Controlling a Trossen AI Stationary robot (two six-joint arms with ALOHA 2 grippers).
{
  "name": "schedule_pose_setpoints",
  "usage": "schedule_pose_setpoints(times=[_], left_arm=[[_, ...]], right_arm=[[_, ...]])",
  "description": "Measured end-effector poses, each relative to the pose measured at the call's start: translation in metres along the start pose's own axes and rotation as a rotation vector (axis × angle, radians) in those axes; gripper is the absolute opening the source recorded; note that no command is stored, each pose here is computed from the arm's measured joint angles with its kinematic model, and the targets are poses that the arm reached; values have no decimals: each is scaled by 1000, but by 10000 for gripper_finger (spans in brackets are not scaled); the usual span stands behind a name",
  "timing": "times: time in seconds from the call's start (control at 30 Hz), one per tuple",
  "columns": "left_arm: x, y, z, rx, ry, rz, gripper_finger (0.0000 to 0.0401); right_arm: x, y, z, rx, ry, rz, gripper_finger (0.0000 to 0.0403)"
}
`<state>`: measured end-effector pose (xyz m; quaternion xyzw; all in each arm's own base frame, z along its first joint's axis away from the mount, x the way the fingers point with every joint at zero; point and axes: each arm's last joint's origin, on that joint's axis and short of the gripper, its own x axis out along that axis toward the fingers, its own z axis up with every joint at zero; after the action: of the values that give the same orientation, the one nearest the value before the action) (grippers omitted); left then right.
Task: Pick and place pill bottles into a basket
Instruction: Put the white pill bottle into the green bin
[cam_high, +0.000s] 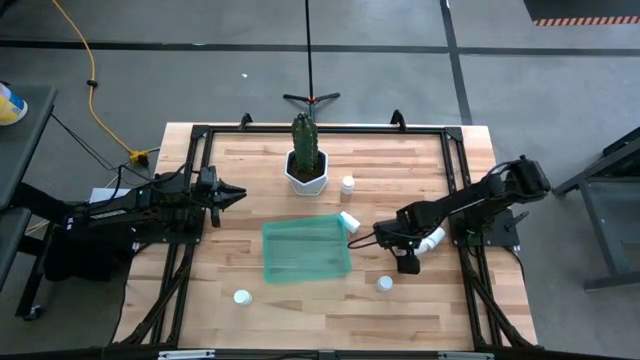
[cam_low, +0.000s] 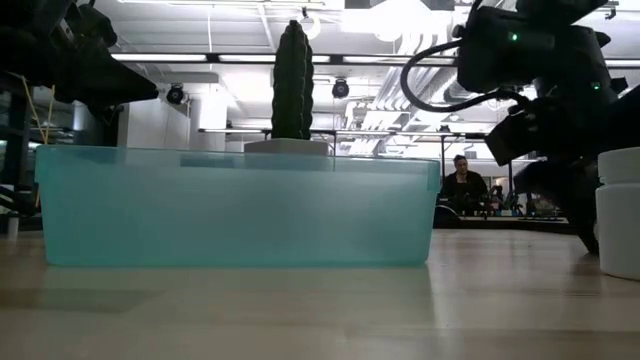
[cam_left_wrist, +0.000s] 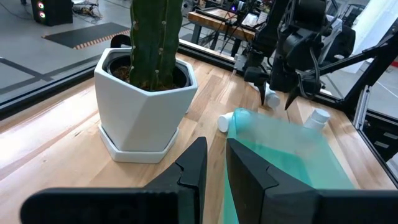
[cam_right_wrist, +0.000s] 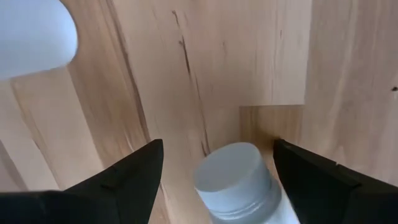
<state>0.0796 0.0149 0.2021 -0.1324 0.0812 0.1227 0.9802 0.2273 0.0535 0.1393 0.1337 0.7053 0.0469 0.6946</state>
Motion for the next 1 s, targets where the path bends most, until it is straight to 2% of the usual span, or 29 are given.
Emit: schedule_pose_setpoints(times=[0.37,1.0], left_arm=[[0,0,0,0,0,0,97],[0,1,-2,1,20,5,97]], right_arm=[[0,-1,-2,4,23,-3,290],[0,-2,-6,-37,61,-7,158]])
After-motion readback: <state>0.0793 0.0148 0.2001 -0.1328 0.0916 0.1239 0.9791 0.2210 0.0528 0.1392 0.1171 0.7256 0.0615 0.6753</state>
